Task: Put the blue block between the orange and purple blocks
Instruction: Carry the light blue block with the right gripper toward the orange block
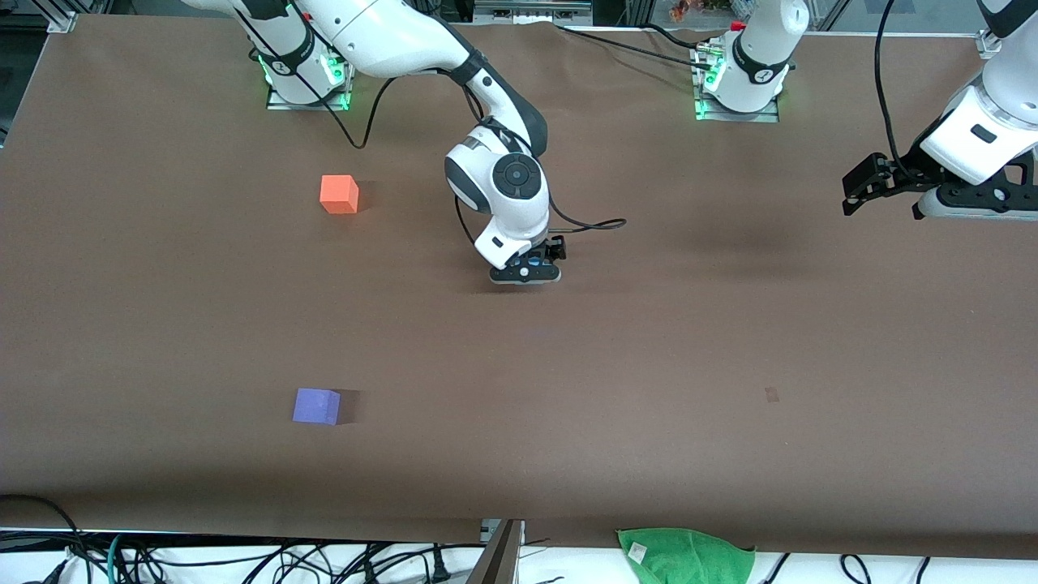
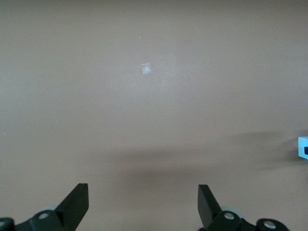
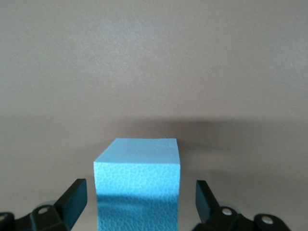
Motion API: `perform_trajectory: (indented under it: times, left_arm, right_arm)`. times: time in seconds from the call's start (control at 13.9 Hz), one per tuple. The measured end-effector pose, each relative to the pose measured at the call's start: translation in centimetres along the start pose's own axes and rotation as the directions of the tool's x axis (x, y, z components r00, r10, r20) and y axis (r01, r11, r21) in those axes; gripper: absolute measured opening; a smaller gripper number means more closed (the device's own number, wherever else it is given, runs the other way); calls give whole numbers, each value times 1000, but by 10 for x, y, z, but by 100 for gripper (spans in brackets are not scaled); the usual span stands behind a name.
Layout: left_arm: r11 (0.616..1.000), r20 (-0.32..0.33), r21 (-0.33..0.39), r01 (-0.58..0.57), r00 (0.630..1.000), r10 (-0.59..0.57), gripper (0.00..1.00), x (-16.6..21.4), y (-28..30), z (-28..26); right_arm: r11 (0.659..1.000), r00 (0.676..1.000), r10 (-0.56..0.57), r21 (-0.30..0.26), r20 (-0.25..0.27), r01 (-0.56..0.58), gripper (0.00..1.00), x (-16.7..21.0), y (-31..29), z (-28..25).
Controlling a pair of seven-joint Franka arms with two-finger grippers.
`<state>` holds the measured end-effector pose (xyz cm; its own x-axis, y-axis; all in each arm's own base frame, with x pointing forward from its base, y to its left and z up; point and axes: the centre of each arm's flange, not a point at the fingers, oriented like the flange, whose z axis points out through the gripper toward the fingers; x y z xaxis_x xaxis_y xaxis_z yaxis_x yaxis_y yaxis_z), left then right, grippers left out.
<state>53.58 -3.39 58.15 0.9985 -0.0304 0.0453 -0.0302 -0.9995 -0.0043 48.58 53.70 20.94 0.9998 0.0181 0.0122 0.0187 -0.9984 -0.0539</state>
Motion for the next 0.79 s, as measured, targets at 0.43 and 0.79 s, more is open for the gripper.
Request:
perform_trajectory:
  times: [0.43,0.79]
  left_arm:
    - [1000,5,0,0,1000,0,100,-1,0,0]
    - [1000,8,0,0,1000,0,100,-1,0,1]
  right_arm:
    - [1000,1000,0,6,-6,0,93,0,0,6]
    - [1000,1000,2,6,-11,-2,58,3,1,5]
